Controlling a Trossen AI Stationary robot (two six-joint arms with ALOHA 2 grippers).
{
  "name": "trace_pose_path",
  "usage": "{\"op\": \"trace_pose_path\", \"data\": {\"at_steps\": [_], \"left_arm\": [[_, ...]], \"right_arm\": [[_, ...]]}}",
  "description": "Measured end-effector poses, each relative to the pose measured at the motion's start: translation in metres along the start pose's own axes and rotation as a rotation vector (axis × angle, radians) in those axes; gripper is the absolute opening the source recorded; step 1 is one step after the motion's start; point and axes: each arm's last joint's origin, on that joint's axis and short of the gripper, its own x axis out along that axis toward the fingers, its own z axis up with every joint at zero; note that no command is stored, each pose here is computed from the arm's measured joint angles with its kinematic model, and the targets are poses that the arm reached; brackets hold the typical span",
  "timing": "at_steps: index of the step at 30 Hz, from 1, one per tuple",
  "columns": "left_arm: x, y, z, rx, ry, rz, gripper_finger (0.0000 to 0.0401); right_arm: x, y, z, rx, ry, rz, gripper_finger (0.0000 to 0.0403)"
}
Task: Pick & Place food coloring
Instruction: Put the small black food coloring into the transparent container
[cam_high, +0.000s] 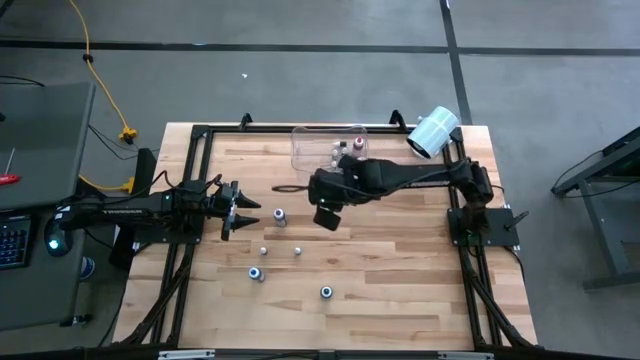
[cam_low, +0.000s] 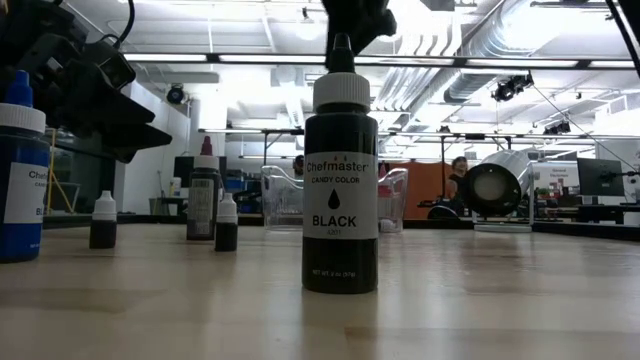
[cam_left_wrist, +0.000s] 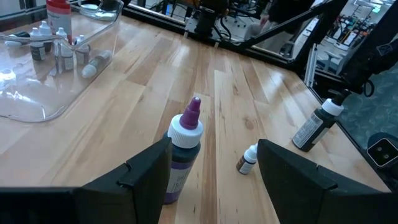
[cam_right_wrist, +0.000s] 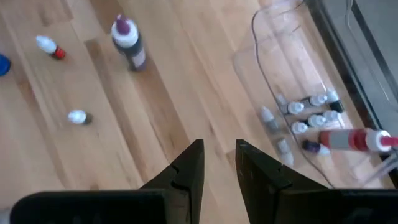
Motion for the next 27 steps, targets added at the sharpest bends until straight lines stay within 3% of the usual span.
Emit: {"op": "trace_pose_path", "data": {"at_steps": [5, 8, 15, 27], "left_arm": [[0.0, 0.0, 0.0, 0.0, 0.0, 0.0, 0.0234], [0.0, 0.0, 0.0, 0.0, 0.0, 0.0, 0.0234], [0.0, 0.0, 0.0, 0.0, 0.0, -0.001, 0.0234], [0.0, 0.0, 0.0, 0.0, 0.0, 0.0, 0.0234]], "right_arm": [[-0.02, 0.002, -0.022, -0.026, -0.018, 0.002, 0.0083], [-0.019, 0.001, -0.046, 0.0, -0.072, 0.066, 0.0083], [0.011, -0.008, -0.103, 0.047, -0.155, 0.302, 0.0083], [0.068, -0.011, -0.166, 0.011, -0.175, 0.416, 0.0083]]}}
